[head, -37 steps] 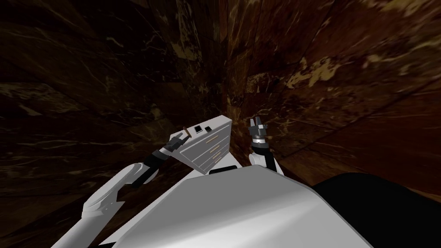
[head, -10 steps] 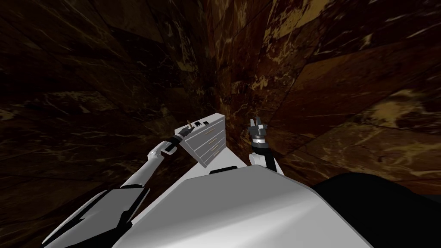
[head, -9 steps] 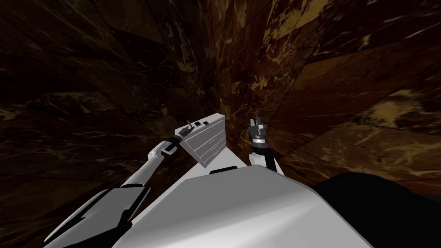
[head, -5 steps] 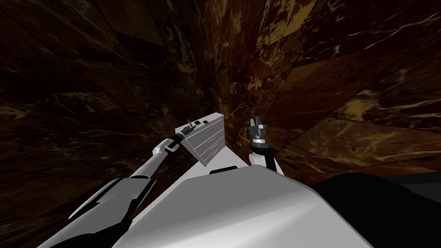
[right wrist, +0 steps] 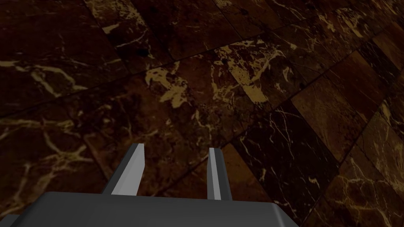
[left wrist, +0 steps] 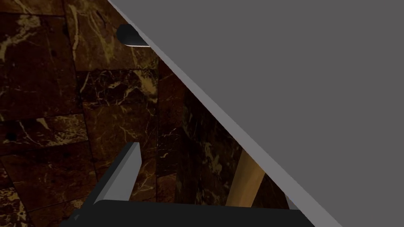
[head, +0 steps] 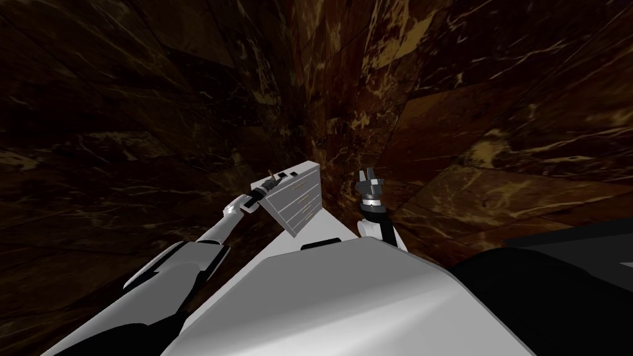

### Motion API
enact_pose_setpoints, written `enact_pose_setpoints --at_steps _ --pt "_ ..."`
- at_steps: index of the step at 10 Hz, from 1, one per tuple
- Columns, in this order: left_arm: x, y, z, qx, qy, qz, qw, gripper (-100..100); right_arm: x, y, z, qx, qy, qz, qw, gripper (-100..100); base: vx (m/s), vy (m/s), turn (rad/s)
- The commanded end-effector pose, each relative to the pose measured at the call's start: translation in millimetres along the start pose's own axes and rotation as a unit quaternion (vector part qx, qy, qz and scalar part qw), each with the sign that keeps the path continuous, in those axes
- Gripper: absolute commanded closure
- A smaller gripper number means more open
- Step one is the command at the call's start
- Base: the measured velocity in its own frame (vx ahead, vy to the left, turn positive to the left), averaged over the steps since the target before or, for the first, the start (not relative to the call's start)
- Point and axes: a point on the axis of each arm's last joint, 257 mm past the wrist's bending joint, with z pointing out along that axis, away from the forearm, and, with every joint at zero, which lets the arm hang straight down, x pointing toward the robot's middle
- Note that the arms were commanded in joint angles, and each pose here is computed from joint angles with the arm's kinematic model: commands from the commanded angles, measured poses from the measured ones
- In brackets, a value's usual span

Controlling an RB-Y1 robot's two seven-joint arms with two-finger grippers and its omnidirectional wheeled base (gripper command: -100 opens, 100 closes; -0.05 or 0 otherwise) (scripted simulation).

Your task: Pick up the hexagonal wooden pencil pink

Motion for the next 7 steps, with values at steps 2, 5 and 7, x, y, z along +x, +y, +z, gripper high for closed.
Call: enact_pose_setpoints --at_steps 2,5,7 --pt "-17.0 12 9.8 -0.012 -0.007 0.006 0.9999 -100 0 0 0.0 0.0 0.0 0.0 1.0 0 -0.014 0.001 0.008" --pt "-13.6 6 25.4 -0.003 0.003 0.017 0.9998 -100 0 0 0.0 0.0 0.0 0.0 1.0 0 -0.086 0.009 -0.078" --pt "-37.6 19 34.1 -0.018 -0.008 0.024 0.9995 -100 0 0 0.0 0.0 0.0 0.0 1.0 0 -0.051 -0.004 0.021"
